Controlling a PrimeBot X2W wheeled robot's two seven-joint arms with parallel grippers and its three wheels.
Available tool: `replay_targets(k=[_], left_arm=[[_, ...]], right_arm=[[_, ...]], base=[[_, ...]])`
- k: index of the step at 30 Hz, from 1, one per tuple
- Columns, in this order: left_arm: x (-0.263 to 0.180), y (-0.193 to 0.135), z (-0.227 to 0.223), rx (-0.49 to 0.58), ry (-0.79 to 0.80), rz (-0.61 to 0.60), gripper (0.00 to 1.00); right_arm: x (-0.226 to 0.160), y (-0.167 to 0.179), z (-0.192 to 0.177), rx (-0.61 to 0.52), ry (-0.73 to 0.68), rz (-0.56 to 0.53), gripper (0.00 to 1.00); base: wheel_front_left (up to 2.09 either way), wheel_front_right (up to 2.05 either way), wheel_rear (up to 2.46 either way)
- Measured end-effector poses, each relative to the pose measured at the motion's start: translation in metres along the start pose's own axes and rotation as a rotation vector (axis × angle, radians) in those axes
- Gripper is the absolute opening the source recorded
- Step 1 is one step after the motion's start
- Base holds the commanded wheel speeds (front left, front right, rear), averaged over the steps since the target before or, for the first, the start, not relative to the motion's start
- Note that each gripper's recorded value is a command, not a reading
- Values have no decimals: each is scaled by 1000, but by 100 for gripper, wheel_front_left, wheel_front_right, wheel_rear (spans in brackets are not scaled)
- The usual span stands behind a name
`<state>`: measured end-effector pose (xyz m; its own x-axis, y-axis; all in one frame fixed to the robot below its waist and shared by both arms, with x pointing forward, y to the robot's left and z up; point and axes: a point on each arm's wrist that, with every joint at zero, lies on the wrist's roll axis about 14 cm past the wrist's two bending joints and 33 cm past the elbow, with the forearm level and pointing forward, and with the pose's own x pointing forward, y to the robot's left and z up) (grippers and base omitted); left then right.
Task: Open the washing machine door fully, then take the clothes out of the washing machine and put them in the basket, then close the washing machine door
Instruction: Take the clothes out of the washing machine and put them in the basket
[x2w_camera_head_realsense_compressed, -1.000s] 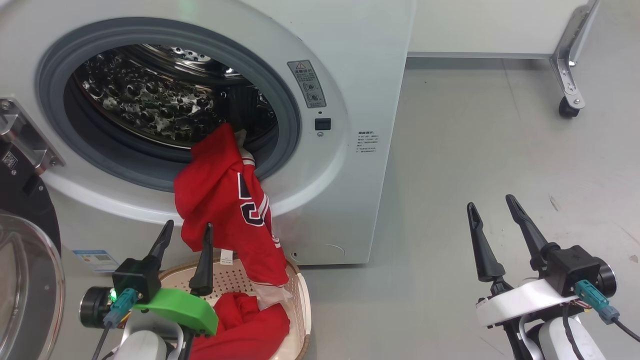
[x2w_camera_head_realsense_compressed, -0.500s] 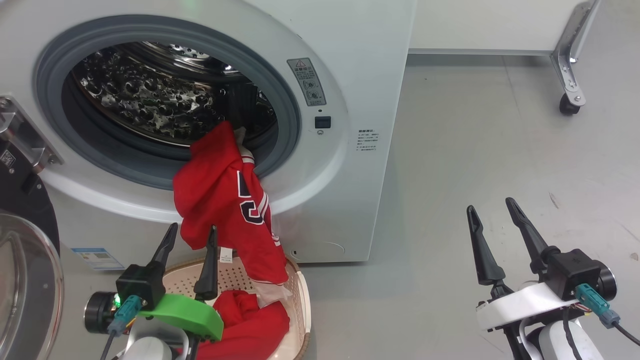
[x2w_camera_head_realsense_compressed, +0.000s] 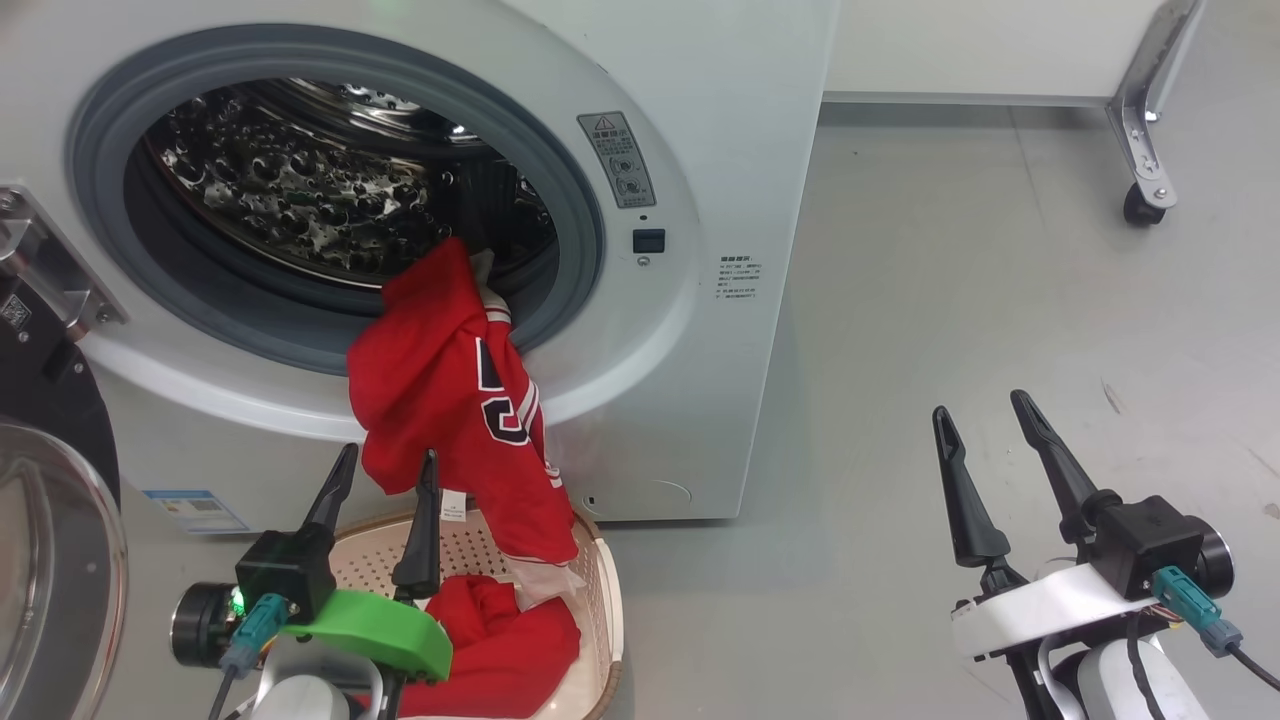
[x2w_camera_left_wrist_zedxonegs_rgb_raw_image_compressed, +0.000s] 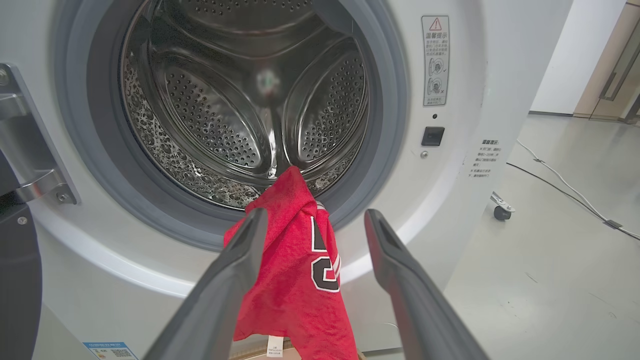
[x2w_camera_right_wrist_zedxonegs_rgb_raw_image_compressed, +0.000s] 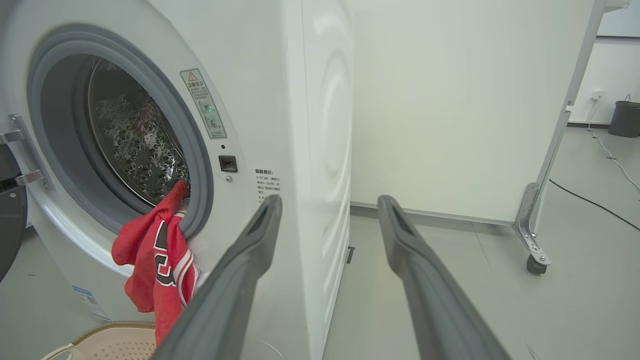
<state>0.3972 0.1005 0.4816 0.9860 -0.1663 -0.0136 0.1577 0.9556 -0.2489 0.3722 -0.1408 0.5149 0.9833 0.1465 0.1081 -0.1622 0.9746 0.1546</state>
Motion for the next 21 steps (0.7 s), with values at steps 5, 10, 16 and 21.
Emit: replay_targets(k=[5,10,16,21], left_arm=[[3,0,-2,-3,3,4,100],[7,1,-6,-8,11,9,100],[15,5,-18,-14,44,22,100],[32,15,-29,-10,88,45,100]], right_arm=[[1,-1,-4,2,12,-2,100],[2,-3,-7,4,19,-9,100],[5,-9,-16,6,46,-23,100],[9,-13,-30,10,85,-32,100]], base=[[0,0,0],[0,0,0],[0,0,0],[0,0,0]])
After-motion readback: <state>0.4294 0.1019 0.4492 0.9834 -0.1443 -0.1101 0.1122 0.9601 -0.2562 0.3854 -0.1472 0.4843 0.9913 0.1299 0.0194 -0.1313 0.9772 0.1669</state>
